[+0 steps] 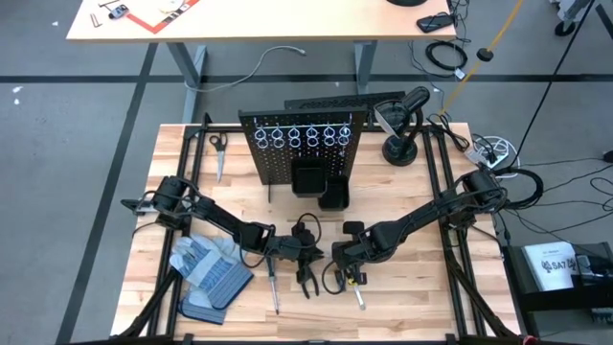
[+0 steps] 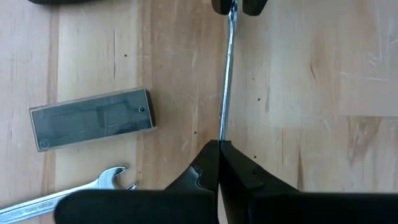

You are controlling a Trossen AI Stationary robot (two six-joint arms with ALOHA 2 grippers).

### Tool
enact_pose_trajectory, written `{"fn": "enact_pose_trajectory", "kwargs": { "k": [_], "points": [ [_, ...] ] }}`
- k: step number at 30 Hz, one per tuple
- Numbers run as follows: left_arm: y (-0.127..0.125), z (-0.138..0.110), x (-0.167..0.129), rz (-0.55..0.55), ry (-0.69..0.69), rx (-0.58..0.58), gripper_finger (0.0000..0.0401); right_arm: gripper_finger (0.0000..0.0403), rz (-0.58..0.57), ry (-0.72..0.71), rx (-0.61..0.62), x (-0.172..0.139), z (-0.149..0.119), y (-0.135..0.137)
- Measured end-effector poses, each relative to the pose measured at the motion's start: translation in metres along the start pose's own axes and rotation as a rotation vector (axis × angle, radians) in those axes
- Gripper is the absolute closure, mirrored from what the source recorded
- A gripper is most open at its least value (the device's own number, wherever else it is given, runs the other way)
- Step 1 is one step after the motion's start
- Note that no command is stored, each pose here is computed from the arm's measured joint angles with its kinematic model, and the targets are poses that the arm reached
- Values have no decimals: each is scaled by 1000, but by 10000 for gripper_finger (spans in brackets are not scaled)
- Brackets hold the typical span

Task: Hang tools onto peg board
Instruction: Hang the right silver wrench on the black pegboard

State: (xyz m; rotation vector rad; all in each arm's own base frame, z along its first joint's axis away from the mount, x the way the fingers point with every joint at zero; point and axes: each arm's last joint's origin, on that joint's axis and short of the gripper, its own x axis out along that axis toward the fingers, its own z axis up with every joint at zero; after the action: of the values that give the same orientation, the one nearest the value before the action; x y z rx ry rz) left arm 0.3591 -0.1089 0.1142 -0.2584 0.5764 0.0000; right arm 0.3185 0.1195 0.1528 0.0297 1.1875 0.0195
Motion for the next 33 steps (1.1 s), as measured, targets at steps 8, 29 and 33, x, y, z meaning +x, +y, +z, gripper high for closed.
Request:
{"fn": "enact_pose_trajectory", "kwargs": {
  "k": [8, 29, 33],
  "points": [
    [-1, 0, 0, -2, 1, 55, 335, 402, 4, -4, 0, -1, 1, 0],
    [4, -13, 5, 23, 77, 98, 251, 403, 8, -5, 2, -1, 1, 0],
    [4, -20, 14, 2, 61, 91, 251, 403, 9, -6, 6, -2, 2, 0]
  ]
}}
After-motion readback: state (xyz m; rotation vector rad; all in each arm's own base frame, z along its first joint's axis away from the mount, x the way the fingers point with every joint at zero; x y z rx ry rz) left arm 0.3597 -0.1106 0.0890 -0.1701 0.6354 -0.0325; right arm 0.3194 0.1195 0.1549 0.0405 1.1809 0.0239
